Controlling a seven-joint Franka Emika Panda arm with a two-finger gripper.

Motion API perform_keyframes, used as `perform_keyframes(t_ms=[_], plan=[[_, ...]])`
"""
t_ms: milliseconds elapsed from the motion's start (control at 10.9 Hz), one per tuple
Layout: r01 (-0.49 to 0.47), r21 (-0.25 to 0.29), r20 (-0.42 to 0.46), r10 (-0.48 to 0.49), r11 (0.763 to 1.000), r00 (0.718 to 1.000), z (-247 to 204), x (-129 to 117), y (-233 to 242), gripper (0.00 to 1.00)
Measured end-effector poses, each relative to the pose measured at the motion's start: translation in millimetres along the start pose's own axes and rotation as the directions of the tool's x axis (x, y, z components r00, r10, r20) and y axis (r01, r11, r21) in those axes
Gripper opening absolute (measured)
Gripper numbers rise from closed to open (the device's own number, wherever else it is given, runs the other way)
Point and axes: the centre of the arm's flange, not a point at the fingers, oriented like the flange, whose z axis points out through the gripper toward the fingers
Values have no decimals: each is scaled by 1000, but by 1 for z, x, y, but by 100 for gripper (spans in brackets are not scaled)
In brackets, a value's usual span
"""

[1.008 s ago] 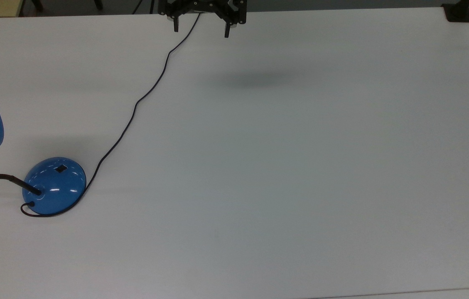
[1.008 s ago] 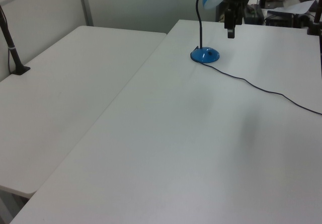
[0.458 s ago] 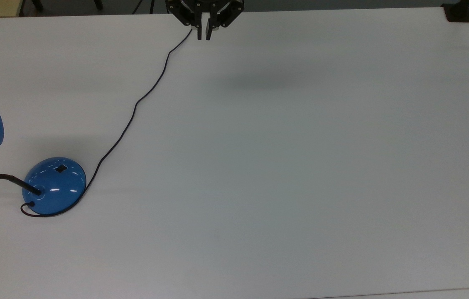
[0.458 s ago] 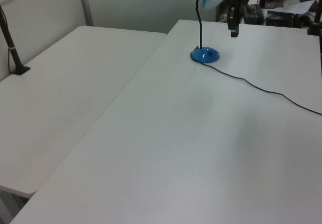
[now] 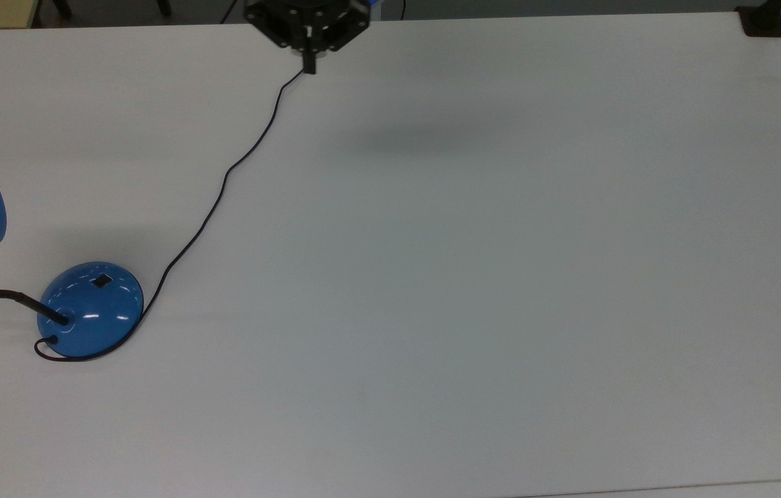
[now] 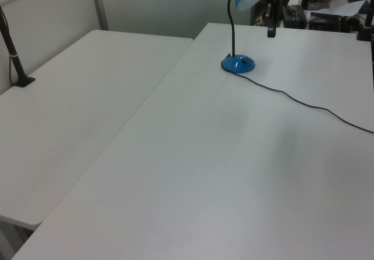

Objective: Turn on the lamp
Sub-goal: 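Move the gripper toward the blue lamp base and lower it, then press the switch on the blue lamp base with the gripper fingers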

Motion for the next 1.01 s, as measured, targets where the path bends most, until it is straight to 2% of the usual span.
perform_keyframes(t_ms=[275, 458, 642, 825, 1008], plan=[[-187, 21, -67, 188, 982, 980, 31, 23, 61, 1], [-320, 47, -120, 324, 946, 938, 71, 42, 95, 1], [-433, 85, -180, 442, 897, 879, 121, 55, 128, 1], [-497, 115, -212, 510, 860, 833, 163, 65, 151, 1], [-519, 136, -242, 536, 844, 809, 193, 75, 167, 1]])
